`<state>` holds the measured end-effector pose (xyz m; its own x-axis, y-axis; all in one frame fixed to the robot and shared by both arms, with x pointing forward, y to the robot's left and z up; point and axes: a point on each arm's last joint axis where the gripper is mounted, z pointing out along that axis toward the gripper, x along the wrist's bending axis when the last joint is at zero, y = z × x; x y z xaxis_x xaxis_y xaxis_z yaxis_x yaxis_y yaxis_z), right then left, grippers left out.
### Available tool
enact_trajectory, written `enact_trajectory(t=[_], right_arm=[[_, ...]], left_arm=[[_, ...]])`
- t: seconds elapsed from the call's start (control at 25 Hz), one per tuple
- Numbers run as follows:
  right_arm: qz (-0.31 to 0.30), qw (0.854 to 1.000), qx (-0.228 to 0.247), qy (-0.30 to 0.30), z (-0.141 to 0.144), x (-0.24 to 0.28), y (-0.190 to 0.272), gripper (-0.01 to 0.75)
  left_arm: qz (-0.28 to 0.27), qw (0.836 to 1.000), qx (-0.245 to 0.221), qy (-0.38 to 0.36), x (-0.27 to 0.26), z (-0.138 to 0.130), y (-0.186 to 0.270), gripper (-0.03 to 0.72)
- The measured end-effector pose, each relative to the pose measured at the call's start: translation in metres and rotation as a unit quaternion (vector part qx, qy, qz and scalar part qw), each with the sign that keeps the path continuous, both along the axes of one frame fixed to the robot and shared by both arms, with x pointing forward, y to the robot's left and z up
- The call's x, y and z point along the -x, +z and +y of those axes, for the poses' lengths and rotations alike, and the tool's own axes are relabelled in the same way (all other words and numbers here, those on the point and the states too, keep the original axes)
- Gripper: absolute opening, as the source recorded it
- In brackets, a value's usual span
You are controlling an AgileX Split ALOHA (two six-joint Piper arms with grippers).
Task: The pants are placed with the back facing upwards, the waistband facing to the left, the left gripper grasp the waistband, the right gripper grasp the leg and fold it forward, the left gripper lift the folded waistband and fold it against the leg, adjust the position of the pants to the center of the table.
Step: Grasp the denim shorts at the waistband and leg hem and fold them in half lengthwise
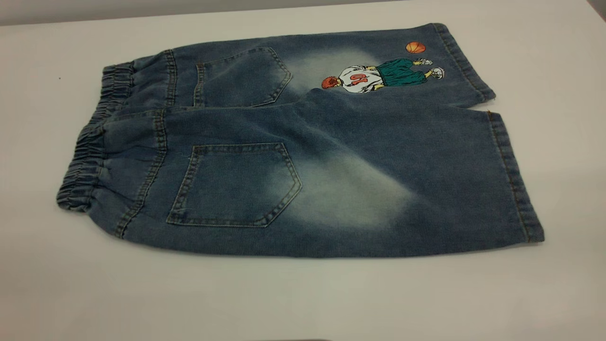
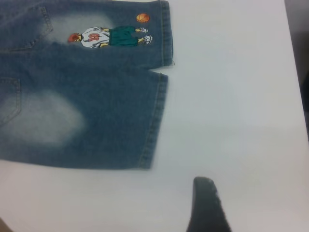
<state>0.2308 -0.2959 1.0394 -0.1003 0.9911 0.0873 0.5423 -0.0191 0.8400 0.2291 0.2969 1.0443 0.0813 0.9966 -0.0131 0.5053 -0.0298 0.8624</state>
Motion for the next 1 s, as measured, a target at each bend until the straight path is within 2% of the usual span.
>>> enact_trajectory(t=[0.2, 0.48, 0.56, 0.72, 1.0], right_arm=[[-0.002, 1.000, -0.028, 0.005, 0.004, 0.000, 0.001, 0.408], [-0.067, 0.997, -0.043, 0.008, 0.004, 0.003, 0.034, 0.603], [-0.070, 0.997, -0.044, 0.008, 0.004, 0.001, 0.048, 0.627], [-0.043, 0.998, -0.042, 0.007, 0.007, -0.020, 0.078, 0.625], [0.035, 0.999, -0.033, 0.011, 0.014, -0.077, 0.108, 0.605]], left_arm=[[0.001, 1.000, 0.005, 0.004, 0.000, 0.000, 0.000, 0.535], [-0.013, 0.997, 0.049, 0.058, 0.000, 0.005, 0.018, 0.535], [-0.008, 0.996, 0.049, 0.074, -0.007, 0.007, 0.030, 0.535], [0.029, 0.994, 0.050, 0.092, -0.036, 0.008, 0.054, 0.535], [0.133, 0.986, 0.037, 0.096, -0.122, 0.006, 0.070, 0.535]])
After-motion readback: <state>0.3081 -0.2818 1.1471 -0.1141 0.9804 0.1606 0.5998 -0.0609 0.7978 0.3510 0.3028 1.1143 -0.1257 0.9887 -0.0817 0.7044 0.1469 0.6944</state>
